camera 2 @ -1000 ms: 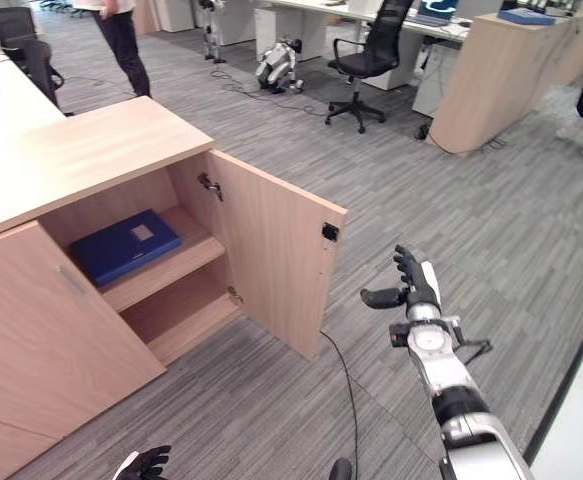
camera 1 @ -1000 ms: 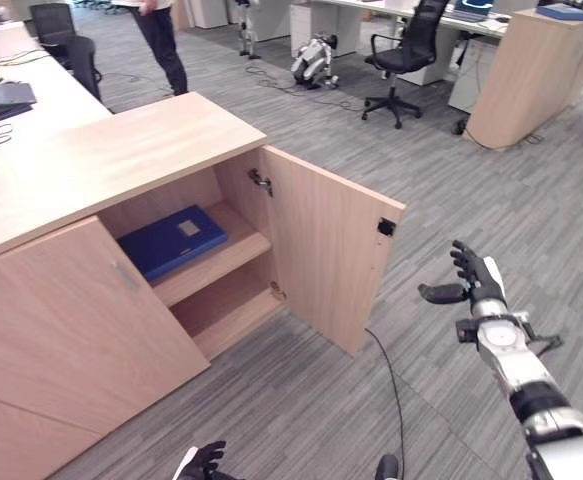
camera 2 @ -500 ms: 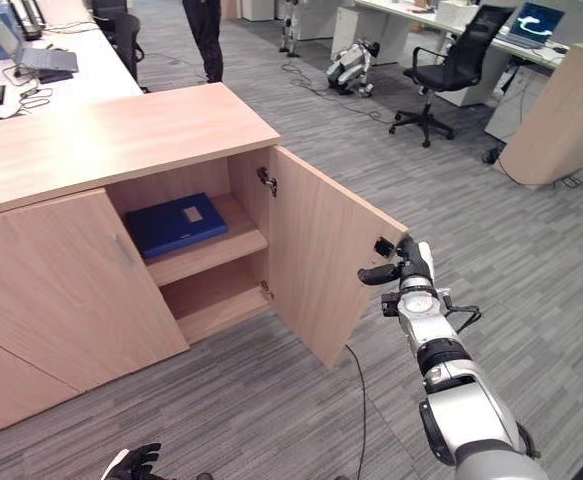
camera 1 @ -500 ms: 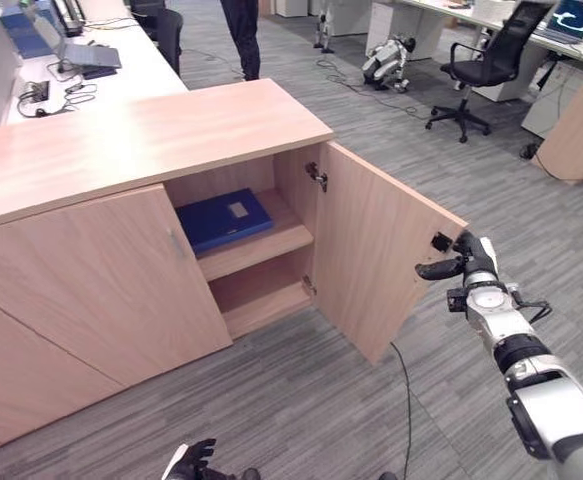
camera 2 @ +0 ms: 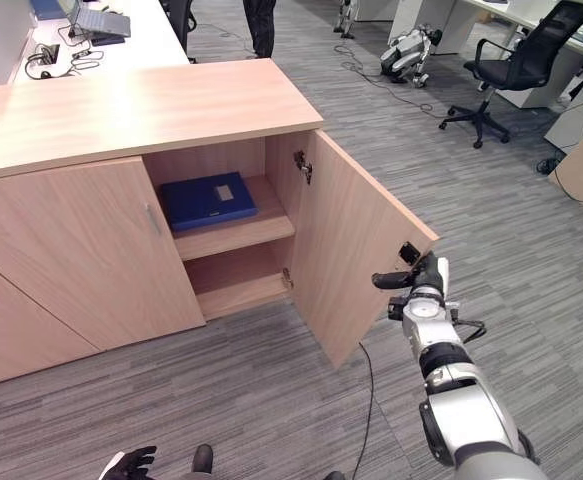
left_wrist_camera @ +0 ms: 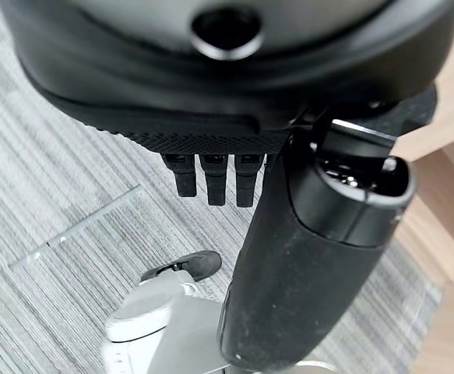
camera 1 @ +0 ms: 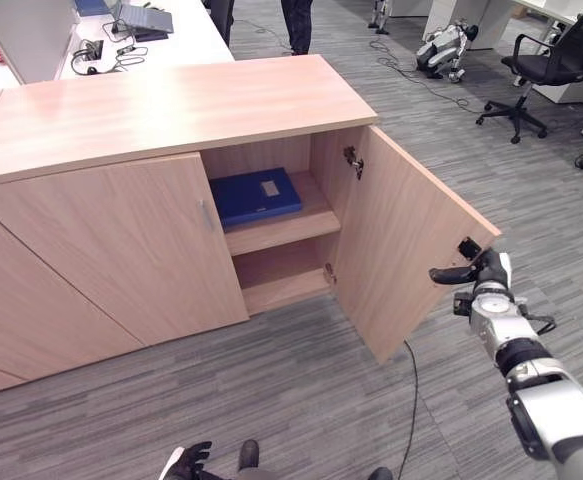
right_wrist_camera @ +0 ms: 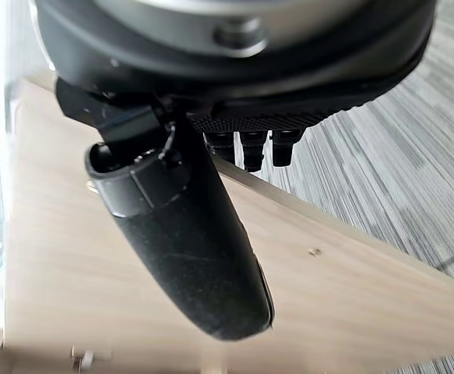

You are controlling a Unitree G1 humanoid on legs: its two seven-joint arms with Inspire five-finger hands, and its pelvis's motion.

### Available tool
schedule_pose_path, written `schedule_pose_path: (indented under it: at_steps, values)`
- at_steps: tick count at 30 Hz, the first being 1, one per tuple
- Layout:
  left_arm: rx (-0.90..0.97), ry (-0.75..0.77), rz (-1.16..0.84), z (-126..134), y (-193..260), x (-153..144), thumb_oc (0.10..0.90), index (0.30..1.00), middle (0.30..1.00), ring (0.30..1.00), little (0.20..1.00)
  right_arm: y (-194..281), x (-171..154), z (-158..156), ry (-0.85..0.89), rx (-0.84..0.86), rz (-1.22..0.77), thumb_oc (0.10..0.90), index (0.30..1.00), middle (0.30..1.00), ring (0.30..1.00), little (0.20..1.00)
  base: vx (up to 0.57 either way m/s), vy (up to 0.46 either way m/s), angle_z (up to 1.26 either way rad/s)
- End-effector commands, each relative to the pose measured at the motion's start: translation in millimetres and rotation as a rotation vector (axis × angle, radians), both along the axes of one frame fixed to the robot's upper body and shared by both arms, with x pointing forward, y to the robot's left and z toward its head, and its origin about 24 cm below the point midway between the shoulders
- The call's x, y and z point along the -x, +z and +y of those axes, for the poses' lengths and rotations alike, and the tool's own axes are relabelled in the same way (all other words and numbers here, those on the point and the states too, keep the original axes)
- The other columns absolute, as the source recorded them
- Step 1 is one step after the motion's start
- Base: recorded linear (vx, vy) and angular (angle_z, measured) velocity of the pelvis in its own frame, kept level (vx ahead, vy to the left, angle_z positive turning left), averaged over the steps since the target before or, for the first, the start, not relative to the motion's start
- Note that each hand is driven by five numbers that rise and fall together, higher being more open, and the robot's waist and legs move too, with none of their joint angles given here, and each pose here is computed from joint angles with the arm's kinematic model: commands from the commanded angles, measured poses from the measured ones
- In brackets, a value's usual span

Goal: Put the empty folder in the office cabinet

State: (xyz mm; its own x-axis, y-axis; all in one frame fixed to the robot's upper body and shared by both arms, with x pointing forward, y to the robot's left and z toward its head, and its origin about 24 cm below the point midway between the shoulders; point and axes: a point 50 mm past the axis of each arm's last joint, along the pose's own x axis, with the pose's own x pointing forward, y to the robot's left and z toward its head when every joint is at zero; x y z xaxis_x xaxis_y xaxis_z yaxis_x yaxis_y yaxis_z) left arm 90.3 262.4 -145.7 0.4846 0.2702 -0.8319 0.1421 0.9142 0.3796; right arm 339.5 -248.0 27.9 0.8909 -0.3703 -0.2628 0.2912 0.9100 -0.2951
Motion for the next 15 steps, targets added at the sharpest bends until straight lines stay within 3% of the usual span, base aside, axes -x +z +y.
schedule_pose_path:
  at_steps: [1, 5, 9, 14, 15]
  values:
    - [-0.102, -0.051, -0.153, 23.1, 25.9, -46.9, 0.8, 0.9, 0.9, 0.9, 0.9, 124.3, -44.0, 151.0, 0.547, -0.081, -0.538, 0.8, 0.9, 0.9, 0.9, 0.9, -0.03, -0.118, 0.08]
    - [-0.083, -0.019, -0.193, 16.2, 27.6, -58.8, 0.8, 0.9, 0.9, 0.9, 0.9, 118.2, -37.1, 165.6, 0.57, -0.121, -0.544, 0.8, 0.9, 0.9, 0.9, 0.9, -0.18, -0.023, 0.23]
    - [-0.121, -0.048, -0.162, 19.2, 27.2, -59.0, 0.8, 0.9, 0.9, 0.9, 0.9, 129.5, -34.0, 198.8, 0.679, -0.109, -0.543, 0.8, 0.9, 0.9, 0.9, 0.9, -0.01, 0.144, 1.05]
    - [-0.2, -0.043, -0.139, 34.9, 31.3, -59.2, 0.8, 0.9, 0.9, 0.9, 0.9, 152.4, -21.5, 253.2, 0.869, -0.092, -0.586, 0.8, 0.9, 0.9, 0.9, 0.9, 0.12, 0.166, 1.27]
    - [-0.227, -0.025, -0.152, 42.5, 35.6, -61.9, 0.8, 0.9, 0.9, 0.9, 0.9, 169.1, -15.4, 276.5, 0.94, -0.083, -0.624, 0.8, 0.9, 0.9, 0.9, 0.9, 0.16, 0.24, 1.53]
